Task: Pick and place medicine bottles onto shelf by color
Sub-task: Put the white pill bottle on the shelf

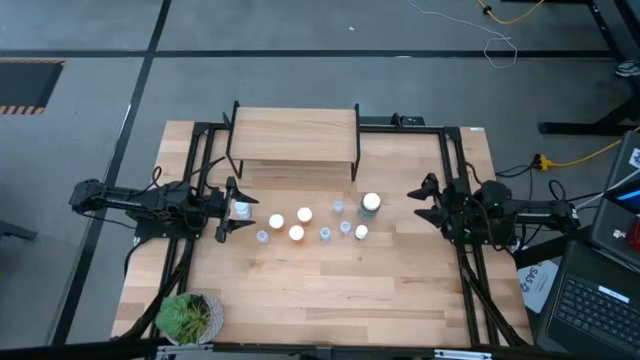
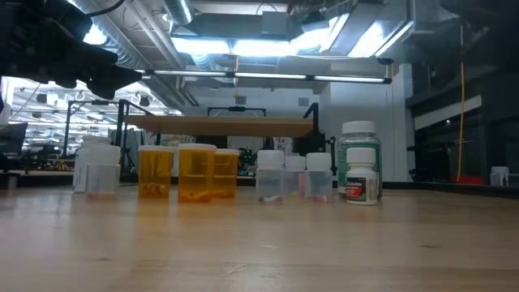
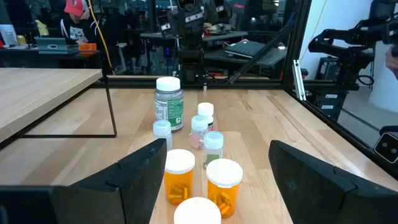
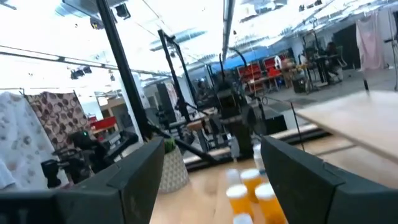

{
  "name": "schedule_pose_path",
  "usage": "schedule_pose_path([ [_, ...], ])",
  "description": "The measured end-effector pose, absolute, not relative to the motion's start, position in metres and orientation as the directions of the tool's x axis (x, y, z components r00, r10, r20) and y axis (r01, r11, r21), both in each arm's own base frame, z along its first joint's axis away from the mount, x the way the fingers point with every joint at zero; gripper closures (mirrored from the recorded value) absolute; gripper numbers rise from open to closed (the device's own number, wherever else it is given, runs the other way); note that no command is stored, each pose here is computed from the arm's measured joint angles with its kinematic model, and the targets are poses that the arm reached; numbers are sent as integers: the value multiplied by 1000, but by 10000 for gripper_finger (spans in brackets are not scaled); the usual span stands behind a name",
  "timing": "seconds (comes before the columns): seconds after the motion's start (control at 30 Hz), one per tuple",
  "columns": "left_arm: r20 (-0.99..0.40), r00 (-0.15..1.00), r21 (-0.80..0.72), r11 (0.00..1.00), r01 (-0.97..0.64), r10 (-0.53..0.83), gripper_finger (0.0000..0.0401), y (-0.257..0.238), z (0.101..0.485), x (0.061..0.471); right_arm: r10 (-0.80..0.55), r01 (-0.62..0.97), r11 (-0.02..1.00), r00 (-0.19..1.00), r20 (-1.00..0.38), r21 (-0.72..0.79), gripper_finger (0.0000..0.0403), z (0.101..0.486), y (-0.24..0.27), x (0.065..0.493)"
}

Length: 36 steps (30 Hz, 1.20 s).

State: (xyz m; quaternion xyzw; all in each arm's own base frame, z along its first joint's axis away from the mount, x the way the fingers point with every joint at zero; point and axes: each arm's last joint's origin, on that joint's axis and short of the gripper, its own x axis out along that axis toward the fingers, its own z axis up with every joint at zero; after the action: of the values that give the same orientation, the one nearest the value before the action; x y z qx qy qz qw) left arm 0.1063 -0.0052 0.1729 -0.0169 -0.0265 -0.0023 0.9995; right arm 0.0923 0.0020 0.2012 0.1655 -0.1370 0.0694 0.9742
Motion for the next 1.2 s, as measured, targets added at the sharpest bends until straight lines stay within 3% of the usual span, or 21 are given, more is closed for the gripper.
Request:
schedule_pose_path([
  [0.13, 53, 999, -18, 1000, 5, -4, 122, -5, 173, 106, 90, -168, 950, 955, 284, 264, 133, 224, 2, 94],
  [0.23, 54, 999, 42, 999, 2, -4, 122, -5, 173, 106, 90, -138, 960, 975, 201, 243, 133, 239, 2, 105],
  [0.37, 54, 999, 100, 995, -2, -4, 122, -5, 173, 106, 90, -73, 964, 995, -54, 257, 133, 246, 2, 131],
  [0.53, 54, 999, 112, 994, -2, -4, 122, -5, 173, 106, 110, 13, 954, 914, -390, 299, 133, 235, 5, 172],
  [0.77, 54, 999, 112, 994, -2, -4, 122, -5, 173, 106, 300, -200, 951, 784, -544, 235, 133, 237, 37, 235],
  [0.97, 54, 999, 110, 994, -2, -4, 122, -5, 173, 106, 95, -162, 986, 685, -722, -24, 133, 260, 60, 274],
  [1.2, 54, 999, 106, 994, -2, -4, 122, -5, 173, 106, 18, -95, 995, 511, -860, -35, 133, 241, 74, 297],
])
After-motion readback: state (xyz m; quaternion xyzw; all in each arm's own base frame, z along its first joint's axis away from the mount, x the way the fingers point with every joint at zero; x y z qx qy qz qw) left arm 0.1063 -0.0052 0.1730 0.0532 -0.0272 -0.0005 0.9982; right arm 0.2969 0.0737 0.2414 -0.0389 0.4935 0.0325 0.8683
